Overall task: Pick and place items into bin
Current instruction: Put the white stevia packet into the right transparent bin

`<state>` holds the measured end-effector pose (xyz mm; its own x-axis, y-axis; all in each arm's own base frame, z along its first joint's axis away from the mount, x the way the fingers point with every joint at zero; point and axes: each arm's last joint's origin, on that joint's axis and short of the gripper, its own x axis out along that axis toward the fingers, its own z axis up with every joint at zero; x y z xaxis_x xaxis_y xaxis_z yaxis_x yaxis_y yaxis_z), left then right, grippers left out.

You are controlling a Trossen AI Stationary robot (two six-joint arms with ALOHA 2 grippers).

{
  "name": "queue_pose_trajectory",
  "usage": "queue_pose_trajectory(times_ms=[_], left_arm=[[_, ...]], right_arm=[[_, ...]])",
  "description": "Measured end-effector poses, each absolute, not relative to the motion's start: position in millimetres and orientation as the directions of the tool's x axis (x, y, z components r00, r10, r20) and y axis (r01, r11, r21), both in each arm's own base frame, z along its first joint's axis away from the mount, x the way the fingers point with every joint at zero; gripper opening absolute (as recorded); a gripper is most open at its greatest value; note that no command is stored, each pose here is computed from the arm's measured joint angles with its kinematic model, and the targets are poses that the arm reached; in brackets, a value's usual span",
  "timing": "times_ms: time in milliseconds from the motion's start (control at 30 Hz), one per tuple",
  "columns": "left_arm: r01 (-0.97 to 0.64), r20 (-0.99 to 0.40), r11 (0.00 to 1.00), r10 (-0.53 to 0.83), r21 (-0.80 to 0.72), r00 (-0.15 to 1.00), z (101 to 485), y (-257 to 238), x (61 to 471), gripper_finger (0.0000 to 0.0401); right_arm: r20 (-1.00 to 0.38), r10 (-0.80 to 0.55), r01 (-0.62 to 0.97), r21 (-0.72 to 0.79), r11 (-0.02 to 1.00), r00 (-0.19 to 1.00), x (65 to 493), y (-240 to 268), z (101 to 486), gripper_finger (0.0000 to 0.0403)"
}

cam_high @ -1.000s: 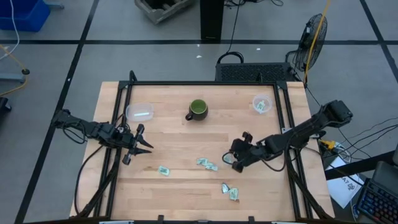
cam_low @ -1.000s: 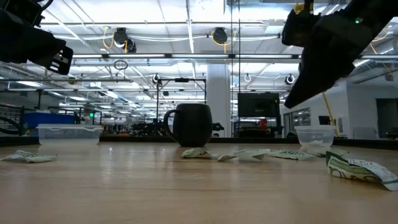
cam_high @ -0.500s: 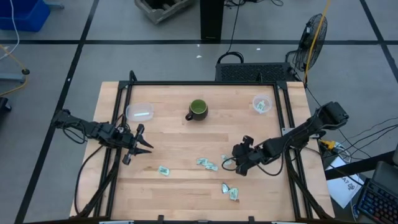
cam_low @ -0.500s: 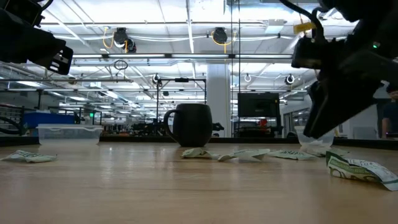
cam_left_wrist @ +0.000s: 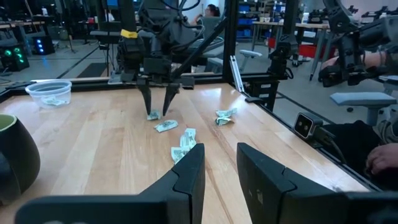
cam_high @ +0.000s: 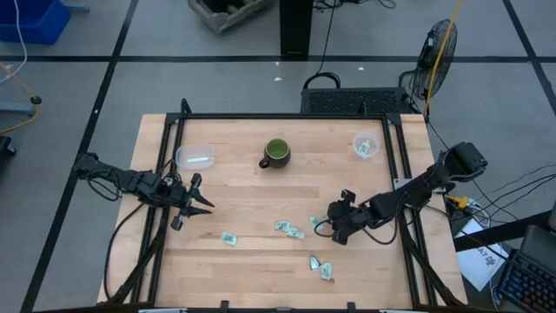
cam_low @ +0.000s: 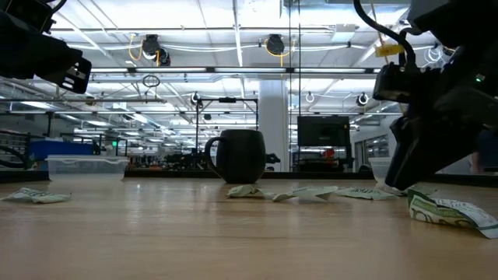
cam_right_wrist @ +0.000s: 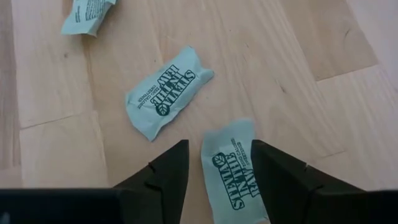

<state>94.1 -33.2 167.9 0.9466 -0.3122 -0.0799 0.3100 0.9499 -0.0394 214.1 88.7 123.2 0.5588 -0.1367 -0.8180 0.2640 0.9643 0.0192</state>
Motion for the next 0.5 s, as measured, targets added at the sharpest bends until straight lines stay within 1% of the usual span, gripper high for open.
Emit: queue_pose_trajectory(times_ms=[133, 367, 500], left_arm=[[0.31, -0.08, 0.95, -0.312, -0.039, 0.947, 167.9, -33.2, 94.1, 0.0097], [0.31, -0.08, 0.95, -0.312, -0.039, 0.947, 167.9, -33.2, 94.1, 0.0097], [0.31, -0.08, 0.95, -0.312, -0.039, 0.947, 167.8, -33.2, 94.1, 0.0097]], right_arm=[[-0.803, -0.147, 0.27, 0.018, 0.963, 0.577, 210.9, 86.6, 118.0, 0.0164], [-0.808, -0.159, 0.3, 0.023, 0.954, 0.568, 206.8, 84.4, 113.6, 0.0164], [-0.81, -0.161, 0.324, 0.038, 0.945, 0.563, 205.8, 82.3, 112.2, 0.0148]])
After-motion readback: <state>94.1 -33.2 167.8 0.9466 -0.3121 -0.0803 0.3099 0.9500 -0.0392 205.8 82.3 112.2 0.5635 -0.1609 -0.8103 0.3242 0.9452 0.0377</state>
